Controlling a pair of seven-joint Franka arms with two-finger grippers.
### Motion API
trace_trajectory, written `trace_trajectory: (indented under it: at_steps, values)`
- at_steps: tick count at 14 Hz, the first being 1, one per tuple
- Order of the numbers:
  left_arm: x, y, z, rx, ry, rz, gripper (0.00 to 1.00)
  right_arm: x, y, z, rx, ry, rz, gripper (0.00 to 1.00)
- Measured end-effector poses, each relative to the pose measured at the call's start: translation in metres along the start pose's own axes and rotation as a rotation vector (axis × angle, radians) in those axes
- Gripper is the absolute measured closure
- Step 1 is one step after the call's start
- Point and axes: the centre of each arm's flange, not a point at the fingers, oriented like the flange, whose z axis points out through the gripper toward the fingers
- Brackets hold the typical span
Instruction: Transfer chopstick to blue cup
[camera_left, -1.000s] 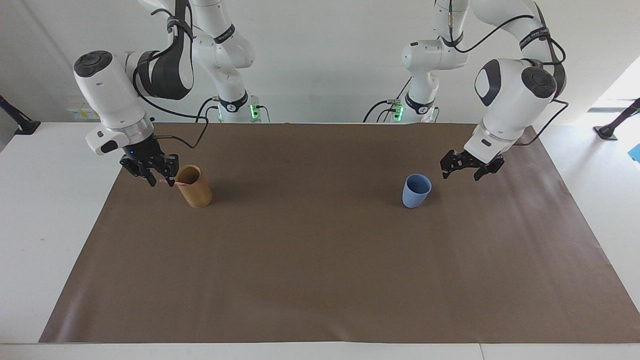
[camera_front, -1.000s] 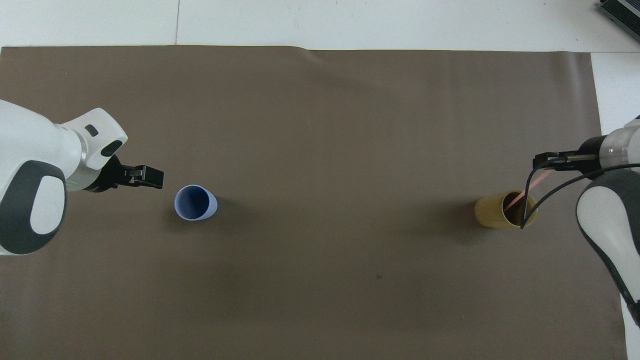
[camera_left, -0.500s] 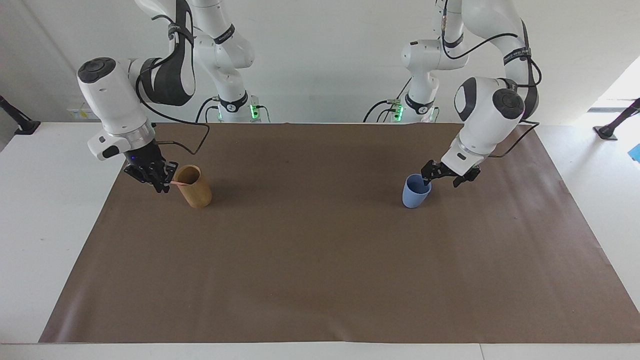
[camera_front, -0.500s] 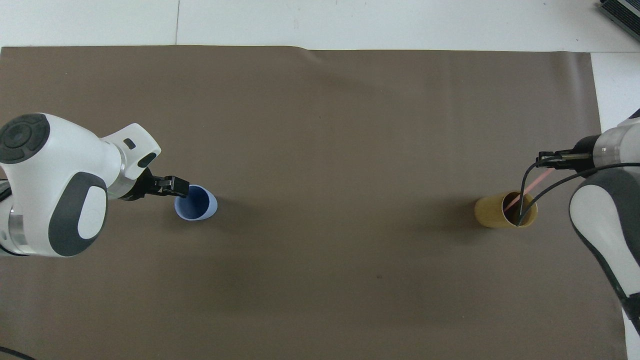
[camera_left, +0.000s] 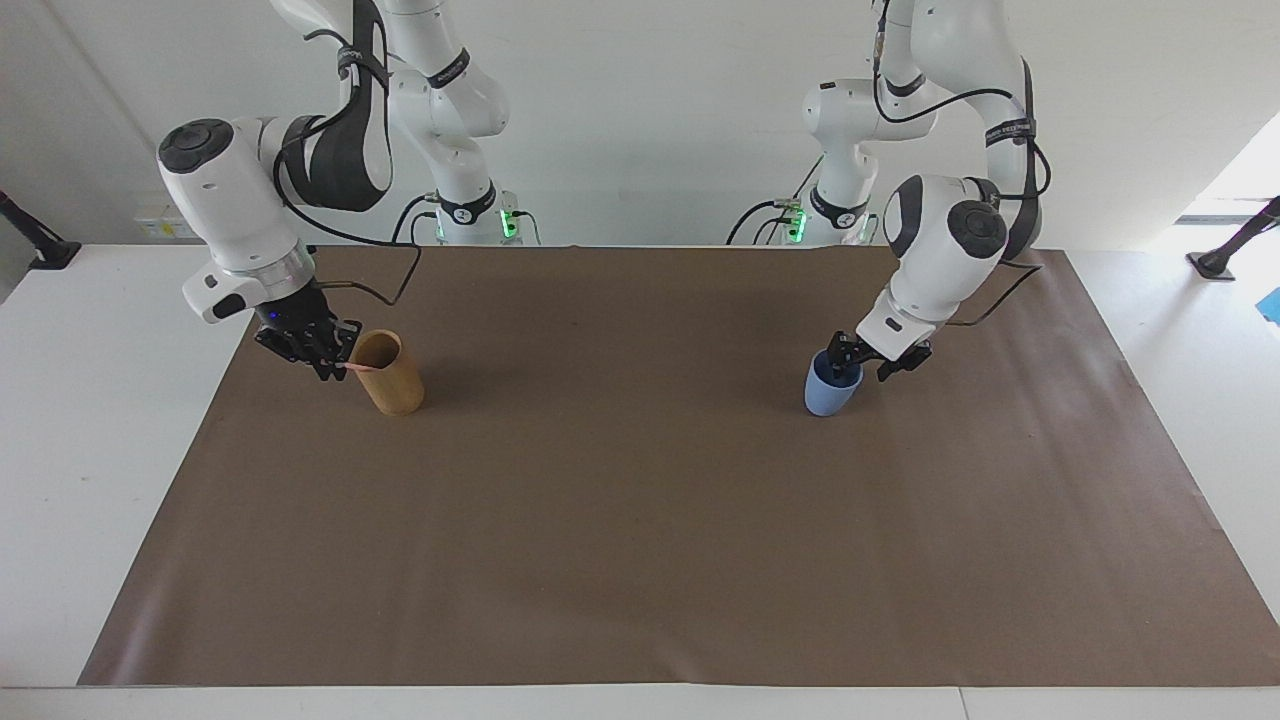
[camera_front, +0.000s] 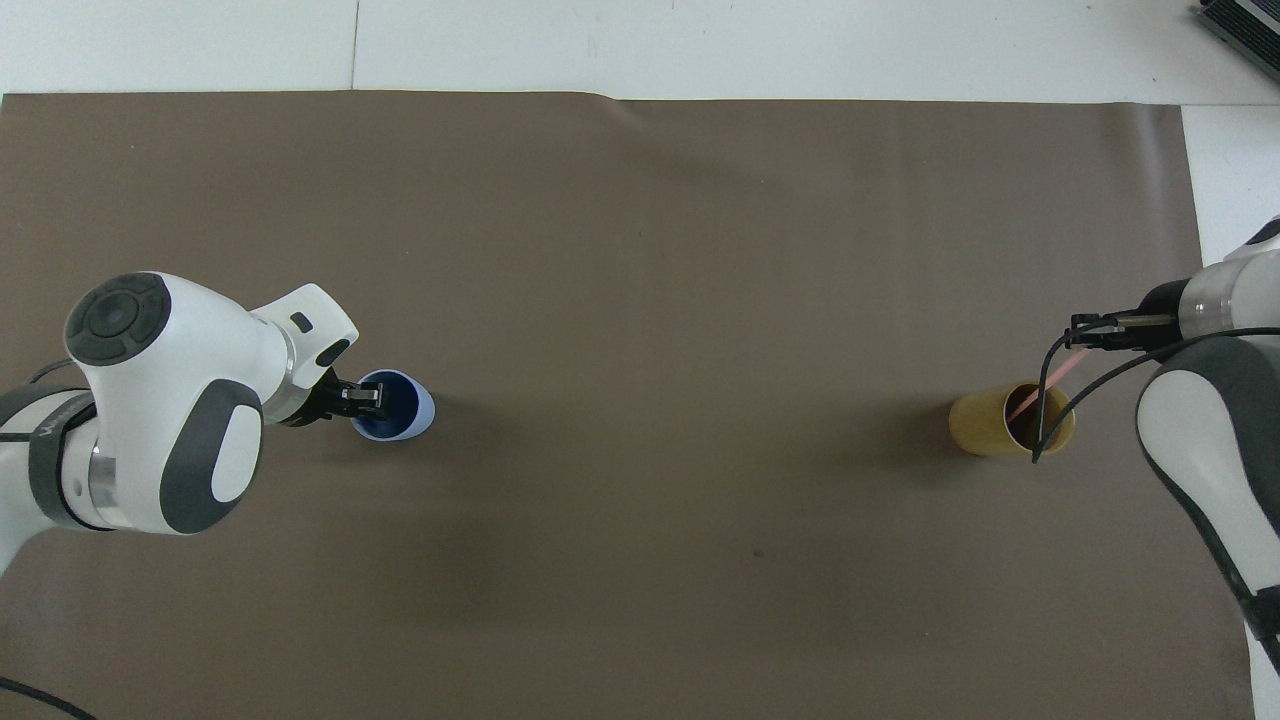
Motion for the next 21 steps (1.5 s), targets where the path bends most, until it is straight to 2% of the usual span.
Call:
trace_trajectory:
  at_steps: [4, 5, 9, 11, 13, 16, 21]
  values:
    - [-0.001, 0.000, 0.003, 0.001, -0.003, 0.001, 0.88, -0.001, 0.000, 0.000, 0.000, -0.005, 0.000, 0.82]
    - [-0.001, 0.001, 0.001, 0.000, 0.003, 0.002, 0.95, 0.000, 0.000, -0.001, 0.004, -0.002, 0.002, 0.91]
    - [0.014, 0.029, -0.037, -0.011, 0.076, 0.002, 0.95, 0.001, -0.001, -0.007, 0.004, 0.009, 0.002, 0.91]
    - [0.014, 0.072, -0.057, -0.008, 0.104, 0.015, 0.95, 0.003, -0.002, -0.015, 0.004, 0.016, -0.001, 0.91]
    - [0.001, 0.131, -0.065, 0.025, 0.122, 0.050, 0.95, 0.005, -0.005, -0.033, 0.006, 0.005, -0.003, 0.91]
    - [-0.028, 0.215, -0.061, 0.037, 0.121, 0.100, 0.95, 0.006, -0.010, -0.084, 0.006, 0.018, -0.009, 0.91]
    - [-0.040, 0.308, -0.017, 0.070, 0.095, 0.166, 0.95, 0.010, -0.011, -0.146, -0.003, 0.119, -0.006, 0.91]
